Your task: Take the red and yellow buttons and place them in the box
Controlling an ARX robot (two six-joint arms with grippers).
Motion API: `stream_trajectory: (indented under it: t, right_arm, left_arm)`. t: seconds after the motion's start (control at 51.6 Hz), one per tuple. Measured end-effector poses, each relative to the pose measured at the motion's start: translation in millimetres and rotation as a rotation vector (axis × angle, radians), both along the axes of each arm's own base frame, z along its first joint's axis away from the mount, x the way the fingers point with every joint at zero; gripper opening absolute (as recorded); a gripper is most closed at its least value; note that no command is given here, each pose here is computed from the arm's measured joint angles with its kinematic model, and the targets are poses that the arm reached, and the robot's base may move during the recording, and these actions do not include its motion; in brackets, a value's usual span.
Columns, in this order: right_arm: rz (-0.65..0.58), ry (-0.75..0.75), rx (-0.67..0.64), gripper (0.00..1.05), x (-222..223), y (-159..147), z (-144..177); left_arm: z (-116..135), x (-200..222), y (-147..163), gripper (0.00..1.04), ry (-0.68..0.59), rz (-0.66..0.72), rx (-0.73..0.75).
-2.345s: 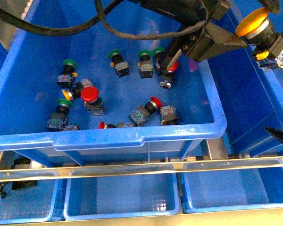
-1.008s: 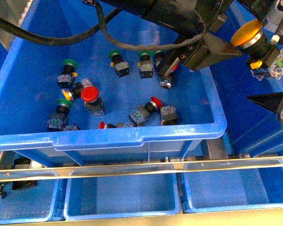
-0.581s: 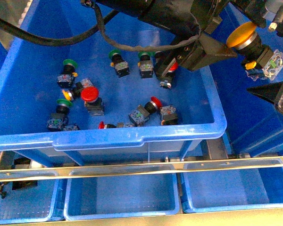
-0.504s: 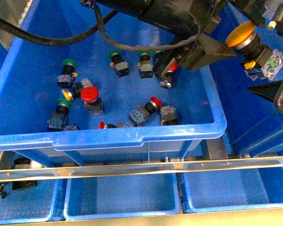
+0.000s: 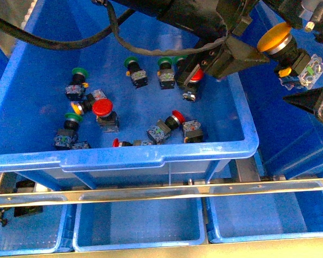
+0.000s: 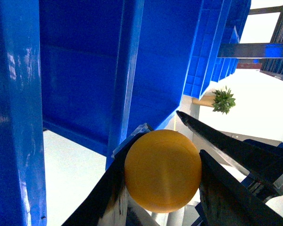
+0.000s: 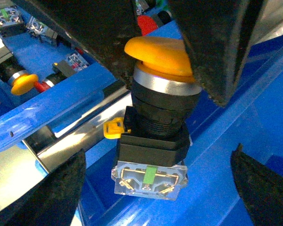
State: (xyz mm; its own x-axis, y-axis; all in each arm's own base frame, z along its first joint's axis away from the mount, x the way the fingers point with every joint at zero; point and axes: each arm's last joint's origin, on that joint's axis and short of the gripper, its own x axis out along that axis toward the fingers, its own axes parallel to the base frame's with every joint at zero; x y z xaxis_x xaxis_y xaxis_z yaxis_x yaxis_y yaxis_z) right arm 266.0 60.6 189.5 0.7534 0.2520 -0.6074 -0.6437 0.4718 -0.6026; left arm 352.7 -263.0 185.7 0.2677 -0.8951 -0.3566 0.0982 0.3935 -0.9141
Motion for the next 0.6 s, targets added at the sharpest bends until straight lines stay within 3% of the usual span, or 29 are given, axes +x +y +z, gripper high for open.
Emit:
stream_trajectory:
  t: [0.213, 0.601]
  right_arm:
    - [-0.005, 0.003, 0.020, 0.37, 0.1, 0.5, 0.3]
    - [-0.007, -0.004, 0.025, 0.34, 0.5, 0.5, 0.9]
  left_arm:
    - [2.3, 1.2, -0.7, 0.34, -0.007, 0.003, -0.003]
    - [2.9, 2.0, -1.1, 0.34, -0.003, 0.007, 0.002]
